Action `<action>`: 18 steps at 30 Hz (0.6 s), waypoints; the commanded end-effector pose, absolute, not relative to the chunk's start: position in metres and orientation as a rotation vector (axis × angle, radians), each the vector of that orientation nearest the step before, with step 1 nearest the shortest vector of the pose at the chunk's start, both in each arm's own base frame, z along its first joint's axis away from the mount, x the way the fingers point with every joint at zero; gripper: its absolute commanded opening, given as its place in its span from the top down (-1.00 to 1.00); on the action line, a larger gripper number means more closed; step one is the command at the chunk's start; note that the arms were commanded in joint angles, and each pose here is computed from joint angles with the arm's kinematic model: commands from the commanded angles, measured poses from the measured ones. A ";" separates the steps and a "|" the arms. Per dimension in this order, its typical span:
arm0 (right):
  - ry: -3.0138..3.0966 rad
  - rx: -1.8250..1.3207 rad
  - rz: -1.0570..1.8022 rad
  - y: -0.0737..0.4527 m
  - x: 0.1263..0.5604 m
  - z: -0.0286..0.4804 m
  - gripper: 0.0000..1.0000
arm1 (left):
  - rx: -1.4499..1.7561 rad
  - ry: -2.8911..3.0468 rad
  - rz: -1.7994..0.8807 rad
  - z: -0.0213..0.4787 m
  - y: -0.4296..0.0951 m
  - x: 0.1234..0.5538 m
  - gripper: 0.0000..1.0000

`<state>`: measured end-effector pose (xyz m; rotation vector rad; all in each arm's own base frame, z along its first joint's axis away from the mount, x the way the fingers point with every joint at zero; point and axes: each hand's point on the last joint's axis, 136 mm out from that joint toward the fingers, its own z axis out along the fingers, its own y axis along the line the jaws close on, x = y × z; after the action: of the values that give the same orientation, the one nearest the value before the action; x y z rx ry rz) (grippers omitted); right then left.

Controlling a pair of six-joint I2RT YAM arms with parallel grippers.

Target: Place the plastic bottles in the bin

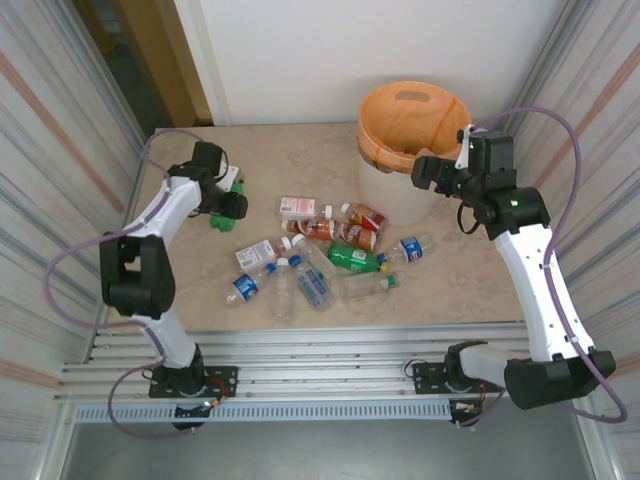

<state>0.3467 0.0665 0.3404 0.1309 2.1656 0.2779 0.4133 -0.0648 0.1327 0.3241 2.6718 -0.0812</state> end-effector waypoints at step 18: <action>2.025 -0.319 1.035 0.252 0.343 0.389 -0.80 | 0.440 2.012 -0.619 0.280 -0.219 0.334 0.18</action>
<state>0.3487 0.2266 0.3619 -0.2384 2.1036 0.9156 0.3391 -0.2021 0.2544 0.4504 2.1205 -0.5272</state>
